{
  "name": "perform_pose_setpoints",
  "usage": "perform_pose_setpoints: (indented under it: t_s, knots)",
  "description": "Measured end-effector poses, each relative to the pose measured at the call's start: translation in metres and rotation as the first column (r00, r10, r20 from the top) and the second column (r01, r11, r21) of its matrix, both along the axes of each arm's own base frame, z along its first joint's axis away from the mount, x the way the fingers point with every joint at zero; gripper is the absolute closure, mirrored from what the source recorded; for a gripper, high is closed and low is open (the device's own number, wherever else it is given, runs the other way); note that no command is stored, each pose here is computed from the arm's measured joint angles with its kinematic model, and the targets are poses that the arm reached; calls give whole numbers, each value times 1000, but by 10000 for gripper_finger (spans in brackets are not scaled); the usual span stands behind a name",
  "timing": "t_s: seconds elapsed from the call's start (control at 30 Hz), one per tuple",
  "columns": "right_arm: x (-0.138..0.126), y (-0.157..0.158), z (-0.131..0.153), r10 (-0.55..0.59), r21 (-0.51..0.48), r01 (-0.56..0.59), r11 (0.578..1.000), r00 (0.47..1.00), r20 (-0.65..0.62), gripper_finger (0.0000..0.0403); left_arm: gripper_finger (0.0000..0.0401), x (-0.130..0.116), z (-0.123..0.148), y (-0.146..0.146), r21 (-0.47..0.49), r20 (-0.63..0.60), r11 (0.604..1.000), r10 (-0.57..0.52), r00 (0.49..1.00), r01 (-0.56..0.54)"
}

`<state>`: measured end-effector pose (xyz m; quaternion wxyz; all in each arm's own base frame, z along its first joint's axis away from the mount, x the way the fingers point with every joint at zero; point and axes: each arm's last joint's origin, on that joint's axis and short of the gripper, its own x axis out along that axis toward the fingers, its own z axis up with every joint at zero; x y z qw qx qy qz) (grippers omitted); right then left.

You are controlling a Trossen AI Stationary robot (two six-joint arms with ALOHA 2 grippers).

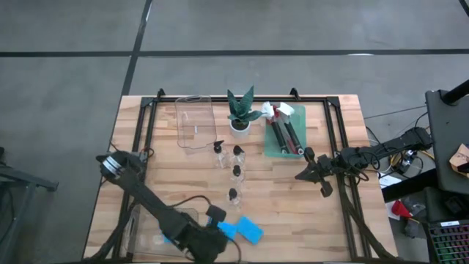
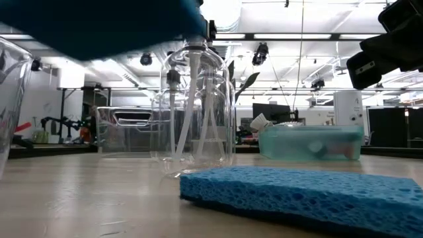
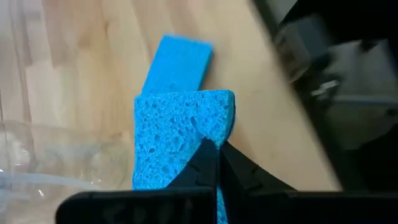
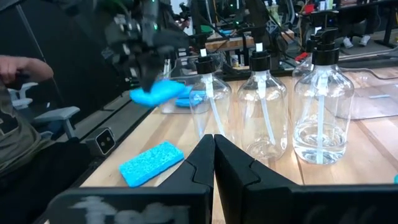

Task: Pick & Place Kitchen Sink Supplies
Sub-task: Put the blue sponge into the bottom transparent bin

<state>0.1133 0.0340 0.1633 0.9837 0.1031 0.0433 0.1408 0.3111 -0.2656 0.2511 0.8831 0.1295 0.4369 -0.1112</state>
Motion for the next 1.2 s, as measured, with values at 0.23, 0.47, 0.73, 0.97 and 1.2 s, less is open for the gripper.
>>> perform_pose_setpoints:
  t_s: [0.23,0.47,0.73,0.97,1.2]
  knots:
    - [0,0,0,0,0,0,1000,1000,1,394,400,-44,36,0,-53,-39,997,51,998,-53]
    - [0,0,0,0,0,0,1000,1000,1,394,400,-102,49,-2,-8,-132,977,210,969,-213]
    - [0,0,0,0,1,0,1000,1000,1,394,400,-146,27,-10,86,-109,946,321,941,-312]
    - [0,0,0,0,1,0,1000,1000,1,394,393,-161,-15,-11,61,-118,925,379,918,-374]
    - [0,0,0,0,0,0,1000,1000,1,394,392,-162,-52,-10,-32,-190,919,381,905,-394]
